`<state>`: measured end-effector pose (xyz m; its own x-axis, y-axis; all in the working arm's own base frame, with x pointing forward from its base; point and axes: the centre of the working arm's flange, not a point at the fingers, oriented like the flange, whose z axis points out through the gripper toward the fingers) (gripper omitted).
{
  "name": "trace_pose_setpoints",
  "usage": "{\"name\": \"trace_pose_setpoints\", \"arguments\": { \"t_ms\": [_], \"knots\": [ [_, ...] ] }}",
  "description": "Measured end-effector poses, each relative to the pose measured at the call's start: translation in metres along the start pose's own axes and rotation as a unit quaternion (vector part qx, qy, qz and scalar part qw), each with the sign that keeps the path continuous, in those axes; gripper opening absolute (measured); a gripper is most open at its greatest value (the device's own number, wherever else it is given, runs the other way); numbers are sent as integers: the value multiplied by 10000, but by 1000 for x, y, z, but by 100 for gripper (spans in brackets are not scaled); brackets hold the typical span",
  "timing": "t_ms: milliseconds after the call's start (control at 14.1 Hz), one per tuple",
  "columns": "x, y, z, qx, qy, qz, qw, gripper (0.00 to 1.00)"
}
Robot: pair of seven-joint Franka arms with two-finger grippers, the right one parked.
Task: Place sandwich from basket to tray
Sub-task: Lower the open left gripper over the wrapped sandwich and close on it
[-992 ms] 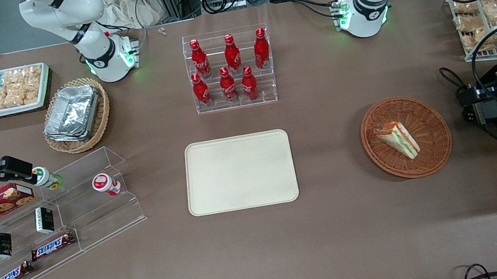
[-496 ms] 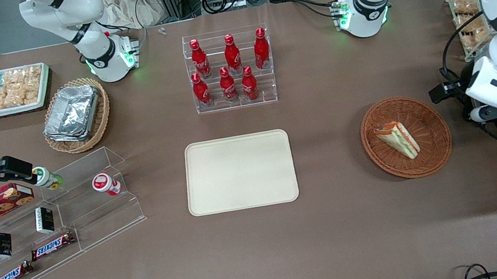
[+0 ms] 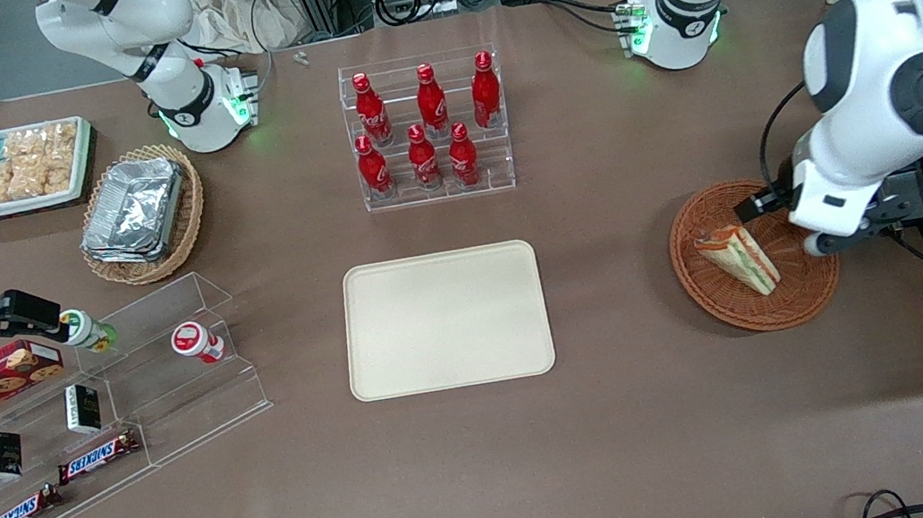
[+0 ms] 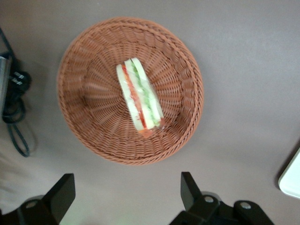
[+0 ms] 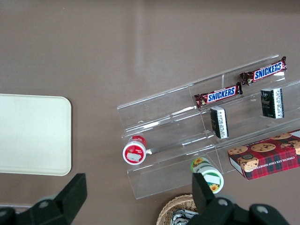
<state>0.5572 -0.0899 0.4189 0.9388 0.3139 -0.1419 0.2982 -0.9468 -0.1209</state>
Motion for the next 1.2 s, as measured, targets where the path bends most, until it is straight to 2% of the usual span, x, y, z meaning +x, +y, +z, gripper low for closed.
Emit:
{"name": "trace_pose_setpoints", "arguments": {
  "t_ms": [496, 992, 1063, 1205],
  "knots": [
    [-6, -7, 94, -155, 182, -517, 9984, 100],
    [8, -6, 155, -188, 159, -825, 9963, 99],
    [8, -6, 159, -178, 139, -837, 9962, 97],
    [9, -5, 163, -164, 116, -838, 9963, 76]
  ]
}}
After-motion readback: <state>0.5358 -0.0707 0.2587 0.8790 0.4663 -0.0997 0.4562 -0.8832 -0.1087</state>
